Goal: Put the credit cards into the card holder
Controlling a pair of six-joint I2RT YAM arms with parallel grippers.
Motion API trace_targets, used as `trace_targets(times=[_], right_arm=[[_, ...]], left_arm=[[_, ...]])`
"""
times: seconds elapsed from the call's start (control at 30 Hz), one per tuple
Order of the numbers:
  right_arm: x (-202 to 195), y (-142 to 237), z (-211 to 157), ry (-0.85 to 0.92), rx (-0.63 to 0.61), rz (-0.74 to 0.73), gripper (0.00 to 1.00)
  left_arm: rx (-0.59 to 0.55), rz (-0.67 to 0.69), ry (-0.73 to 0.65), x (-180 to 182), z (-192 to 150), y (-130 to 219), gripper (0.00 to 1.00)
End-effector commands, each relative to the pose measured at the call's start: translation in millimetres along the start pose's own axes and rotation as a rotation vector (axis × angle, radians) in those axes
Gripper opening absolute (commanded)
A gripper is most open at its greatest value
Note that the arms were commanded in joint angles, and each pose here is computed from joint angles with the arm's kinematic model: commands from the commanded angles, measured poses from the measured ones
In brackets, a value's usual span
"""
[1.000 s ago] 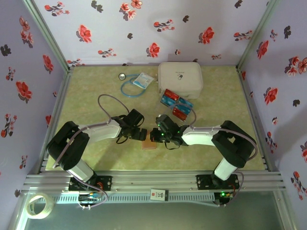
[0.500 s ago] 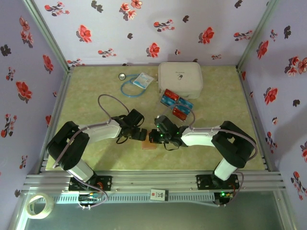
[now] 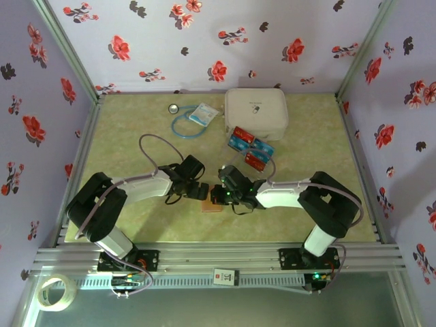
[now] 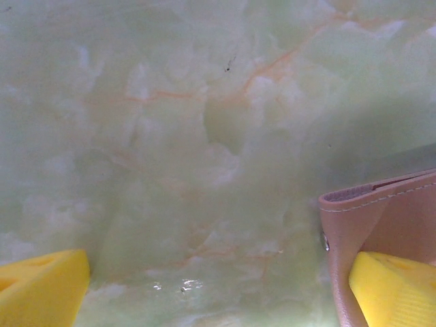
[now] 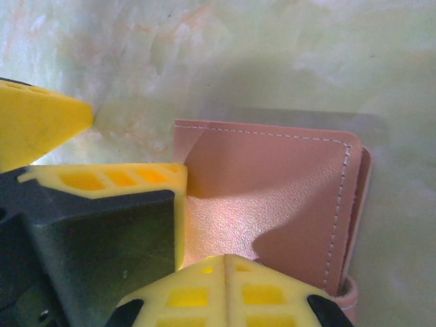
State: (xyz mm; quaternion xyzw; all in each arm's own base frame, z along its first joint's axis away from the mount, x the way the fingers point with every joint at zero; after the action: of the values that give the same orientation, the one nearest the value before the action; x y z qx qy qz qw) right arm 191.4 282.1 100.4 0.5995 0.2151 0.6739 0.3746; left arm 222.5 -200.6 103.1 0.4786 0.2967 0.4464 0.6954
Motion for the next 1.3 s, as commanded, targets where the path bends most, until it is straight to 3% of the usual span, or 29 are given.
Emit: trace_targets(times=[0.0,0.27,0.5,0.8,1.27], right_arm=[[-38,-13,-13,-0.046,0.024,-0.168,0.0],[-57,-18,-14,-0.109,0.036,-0.202,0.0],[-19,0,0,-0.044,0.014,-0.072,0.0],[17,23,17,0.014,-0.032,-0.013,0.0],[1,6,17,-0.013,-0.037,-0.049,0.0]], left_arm=[[0.087,0.028,-0.017,0,-19,-14,1.0],[0.087,0.027,-0.016,-1,-20,-14,1.0],[0.089,0.028,-0.019,-1,-19,-15,1.0],[0.092,0.028,-0.02,-2,-19,-17,1.0],[0.092,0.027,-0.021,-2,-19,-17,1.0]])
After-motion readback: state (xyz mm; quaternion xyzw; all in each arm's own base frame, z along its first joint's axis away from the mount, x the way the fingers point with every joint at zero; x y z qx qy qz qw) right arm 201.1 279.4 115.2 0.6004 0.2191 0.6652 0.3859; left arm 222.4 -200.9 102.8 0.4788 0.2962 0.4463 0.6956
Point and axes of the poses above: each hand's point on the last joint's axis, 136 mm out from that joint toward the fingers, its own y axis back along the fingers, its own x axis along the line the jaws close on, z = x × y, the point moved 9 cm from there along y, back along the fingers, and after that the axes turned 11 degrees about -y, right-handed, at the moved point
